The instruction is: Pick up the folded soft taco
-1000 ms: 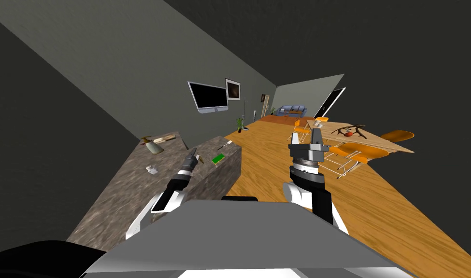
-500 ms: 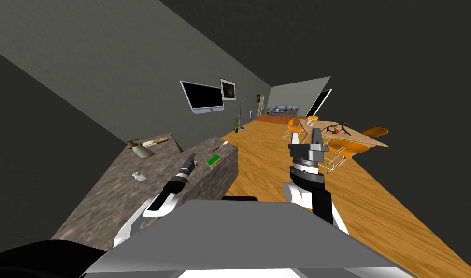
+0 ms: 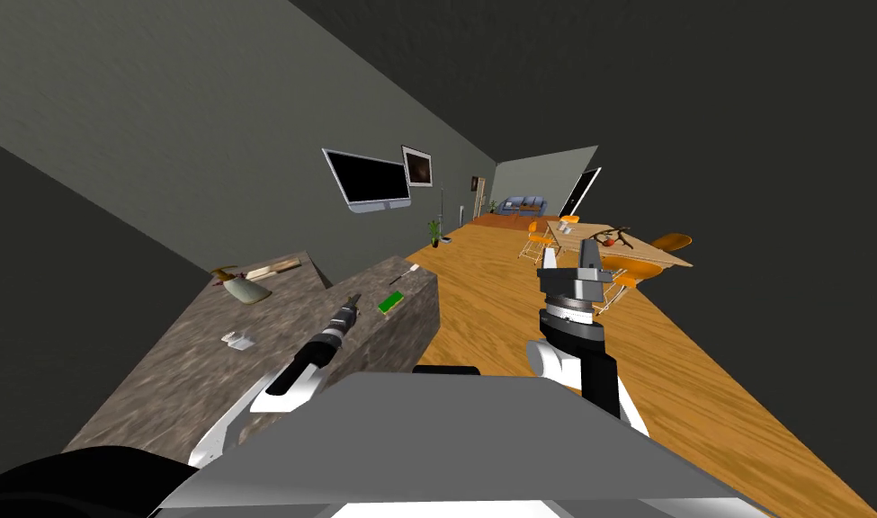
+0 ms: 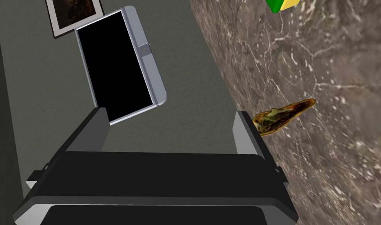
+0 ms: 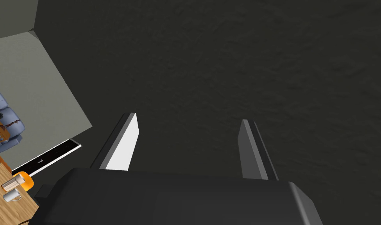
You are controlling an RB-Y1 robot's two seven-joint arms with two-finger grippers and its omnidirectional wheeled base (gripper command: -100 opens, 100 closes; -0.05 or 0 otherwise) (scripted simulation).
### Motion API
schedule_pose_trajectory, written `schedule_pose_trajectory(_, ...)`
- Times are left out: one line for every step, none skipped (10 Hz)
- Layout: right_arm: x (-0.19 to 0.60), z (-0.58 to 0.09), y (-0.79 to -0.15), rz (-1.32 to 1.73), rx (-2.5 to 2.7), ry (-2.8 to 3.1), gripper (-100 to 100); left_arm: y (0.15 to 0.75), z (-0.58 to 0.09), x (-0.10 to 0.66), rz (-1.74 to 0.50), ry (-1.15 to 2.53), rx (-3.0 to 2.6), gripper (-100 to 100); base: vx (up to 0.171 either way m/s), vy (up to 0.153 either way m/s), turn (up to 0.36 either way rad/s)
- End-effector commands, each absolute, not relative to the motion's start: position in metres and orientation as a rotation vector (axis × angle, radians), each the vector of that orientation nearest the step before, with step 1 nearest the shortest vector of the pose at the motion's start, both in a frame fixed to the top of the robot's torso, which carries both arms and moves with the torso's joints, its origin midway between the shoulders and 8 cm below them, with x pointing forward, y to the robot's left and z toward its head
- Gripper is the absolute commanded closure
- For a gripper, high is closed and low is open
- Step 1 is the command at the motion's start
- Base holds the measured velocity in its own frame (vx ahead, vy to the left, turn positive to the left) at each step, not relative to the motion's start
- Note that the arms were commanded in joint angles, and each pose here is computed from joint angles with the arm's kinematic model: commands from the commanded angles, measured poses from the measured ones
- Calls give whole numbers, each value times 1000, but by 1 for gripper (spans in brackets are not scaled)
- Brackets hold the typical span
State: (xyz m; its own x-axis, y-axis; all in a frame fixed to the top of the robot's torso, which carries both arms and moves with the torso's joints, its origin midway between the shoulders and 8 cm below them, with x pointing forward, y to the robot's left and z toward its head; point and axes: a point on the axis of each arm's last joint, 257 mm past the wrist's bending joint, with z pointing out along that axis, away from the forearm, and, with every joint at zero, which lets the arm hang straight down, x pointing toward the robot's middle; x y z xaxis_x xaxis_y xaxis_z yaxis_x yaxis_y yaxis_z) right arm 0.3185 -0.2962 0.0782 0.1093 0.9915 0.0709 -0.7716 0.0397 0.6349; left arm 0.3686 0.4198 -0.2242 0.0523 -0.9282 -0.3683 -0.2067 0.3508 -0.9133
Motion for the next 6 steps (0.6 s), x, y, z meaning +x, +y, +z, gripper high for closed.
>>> schedule_pose_trajectory(319,78,-296,1422,612,448,0,440,-240,359,-697,1488,-1141,-100,18,-42,-149)
schedule_pose_trajectory(319,78,-296,1422,612,448,0,442,-243,358,-686,1494,-1152,-100,18,-26,-54)
schedule_pose_trajectory(319,78,-296,1422,612,448,0,455,-254,351,-635,1530,-1174,-100,22,-27,-113)
schedule_pose_trajectory(319,78,-296,1422,612,448,0,456,-256,350,-629,1534,-1180,-100,15,-19,-40)
schedule_pose_trajectory(319,78,-296,1422,612,448,0,472,-268,342,-571,1572,-1205,-100,12,-31,-97)
schedule_pose_trajectory(319,78,-296,1422,612,448,0,472,-268,342,-570,1572,-1206,-100,14,-22,-53)
